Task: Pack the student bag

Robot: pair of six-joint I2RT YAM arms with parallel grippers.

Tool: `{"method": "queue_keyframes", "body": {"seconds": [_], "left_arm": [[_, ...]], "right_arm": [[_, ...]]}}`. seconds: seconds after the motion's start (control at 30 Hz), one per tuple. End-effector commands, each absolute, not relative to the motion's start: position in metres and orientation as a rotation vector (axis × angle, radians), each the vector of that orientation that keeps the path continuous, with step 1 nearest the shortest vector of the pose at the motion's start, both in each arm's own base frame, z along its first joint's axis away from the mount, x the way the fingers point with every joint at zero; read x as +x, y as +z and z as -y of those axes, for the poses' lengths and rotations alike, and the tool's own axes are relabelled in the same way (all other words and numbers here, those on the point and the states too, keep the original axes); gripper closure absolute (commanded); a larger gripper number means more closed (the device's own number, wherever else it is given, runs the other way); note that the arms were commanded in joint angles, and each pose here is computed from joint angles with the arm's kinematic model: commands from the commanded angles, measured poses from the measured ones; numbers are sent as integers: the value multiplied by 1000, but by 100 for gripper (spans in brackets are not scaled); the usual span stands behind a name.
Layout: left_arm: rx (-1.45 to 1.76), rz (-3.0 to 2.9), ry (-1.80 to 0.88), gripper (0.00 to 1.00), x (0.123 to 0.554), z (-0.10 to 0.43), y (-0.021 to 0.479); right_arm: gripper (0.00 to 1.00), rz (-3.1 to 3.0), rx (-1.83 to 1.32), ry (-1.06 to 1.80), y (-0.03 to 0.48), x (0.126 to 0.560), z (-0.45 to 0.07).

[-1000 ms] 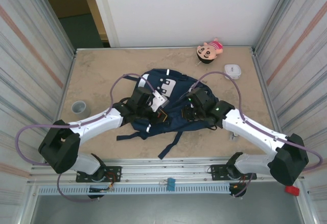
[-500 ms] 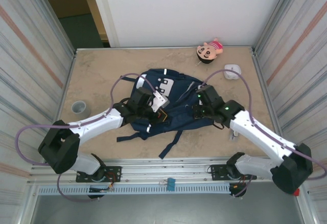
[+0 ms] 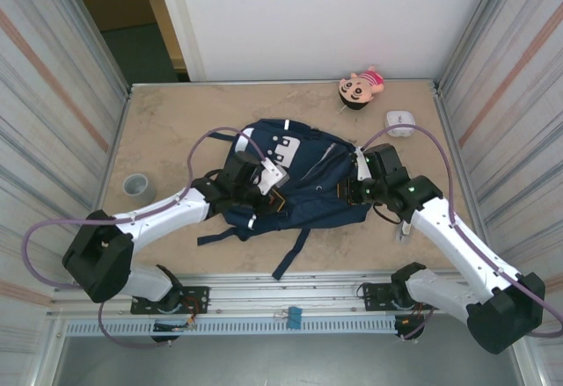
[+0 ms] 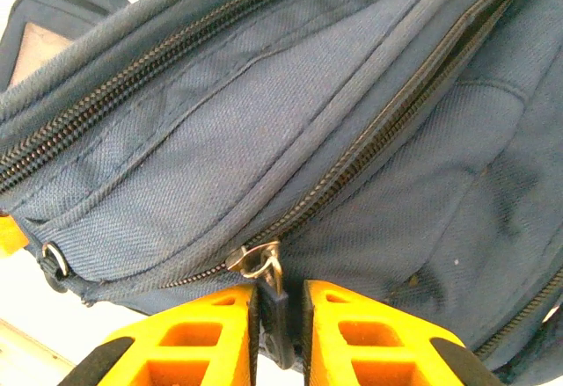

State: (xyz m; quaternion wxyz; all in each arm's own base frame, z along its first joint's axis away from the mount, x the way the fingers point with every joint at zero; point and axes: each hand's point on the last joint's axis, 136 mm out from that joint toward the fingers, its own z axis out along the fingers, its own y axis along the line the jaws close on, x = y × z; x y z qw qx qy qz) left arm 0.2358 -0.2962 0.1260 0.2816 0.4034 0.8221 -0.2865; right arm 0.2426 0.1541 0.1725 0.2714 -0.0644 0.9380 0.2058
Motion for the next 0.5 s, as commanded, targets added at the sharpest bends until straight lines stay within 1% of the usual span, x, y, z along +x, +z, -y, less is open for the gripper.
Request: {"method": "queue_keyframes", "body": {"seconds": [0.0, 0.03, 0.13, 0.2, 0.27, 0.33, 0.47], "left_arm": [[1063, -2168, -809, 98, 232, 294, 143], [1065, -2165, -809, 98, 232, 294, 144], [1063, -2156, -808, 98, 233, 294, 148], [1060, -2149, -800, 98, 233, 293, 150], [1061, -2149, -791, 98, 234, 292, 150], [1066, -2156, -777, 98, 233, 290, 148], [1070, -2160, -768, 98, 232, 286, 146]], "right_arm": [[80, -2508, -128, 574, 184, 246, -151], [82, -2518, -107, 561, 181, 247, -147], [94, -2542, -73, 510, 172, 249, -138], [98, -2547, -41, 446, 167, 251, -128], [100, -2552, 7, 377, 162, 253, -114], [100, -2555, 63, 320, 160, 255, -98], [100, -2558, 167, 317, 156, 261, -72]]}}
